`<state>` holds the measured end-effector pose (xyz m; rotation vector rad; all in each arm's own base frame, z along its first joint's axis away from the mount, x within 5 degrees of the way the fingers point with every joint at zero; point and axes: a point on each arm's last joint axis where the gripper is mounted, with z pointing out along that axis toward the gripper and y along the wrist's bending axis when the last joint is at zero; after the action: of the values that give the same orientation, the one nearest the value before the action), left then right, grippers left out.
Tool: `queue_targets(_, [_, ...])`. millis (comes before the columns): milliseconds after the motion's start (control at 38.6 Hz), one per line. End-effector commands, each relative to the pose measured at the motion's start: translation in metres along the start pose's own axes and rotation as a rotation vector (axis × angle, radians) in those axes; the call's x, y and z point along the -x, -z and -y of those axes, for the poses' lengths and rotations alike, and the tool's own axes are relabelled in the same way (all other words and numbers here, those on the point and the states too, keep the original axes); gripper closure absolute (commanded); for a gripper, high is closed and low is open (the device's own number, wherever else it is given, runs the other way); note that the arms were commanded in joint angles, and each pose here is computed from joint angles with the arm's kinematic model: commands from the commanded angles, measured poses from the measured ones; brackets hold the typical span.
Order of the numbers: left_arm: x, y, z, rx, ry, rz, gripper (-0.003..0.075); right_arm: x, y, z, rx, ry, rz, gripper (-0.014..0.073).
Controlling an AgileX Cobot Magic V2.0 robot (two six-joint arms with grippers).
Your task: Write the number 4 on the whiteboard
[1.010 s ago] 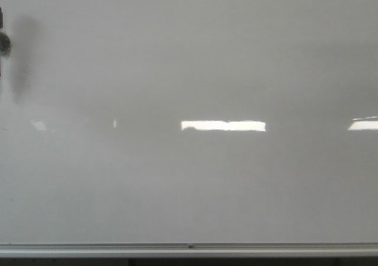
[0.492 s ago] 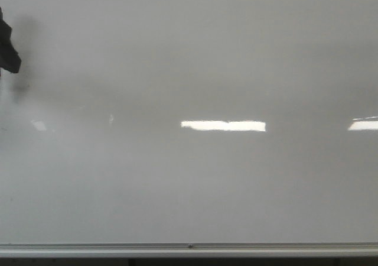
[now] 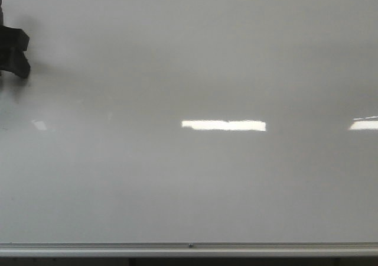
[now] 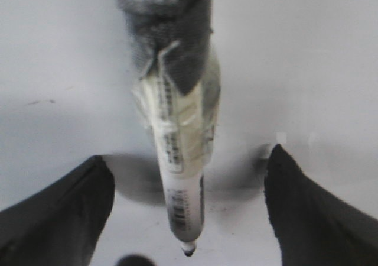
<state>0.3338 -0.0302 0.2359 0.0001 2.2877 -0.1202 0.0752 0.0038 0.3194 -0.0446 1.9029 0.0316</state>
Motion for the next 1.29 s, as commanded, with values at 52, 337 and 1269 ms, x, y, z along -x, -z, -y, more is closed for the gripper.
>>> queue_targets(52, [0.022,0.010,0.004,-0.009,0.005,0.128,0.0428,0.016,0.002,0.001,-0.011,0.019,0.092,0.0097])
queue_targets(337, [0.020,0.017,0.005,-0.013,0.000,0.090,0.0676,0.016,0.002,0.001,-0.011,0.019,0.092,0.0097])
queue_targets(1269, [0.027,0.188,0.048,-0.417,-0.443,-0.266,0.0712,0.016,0.002,0.001,-0.009,0.017,0.096,0.0097])
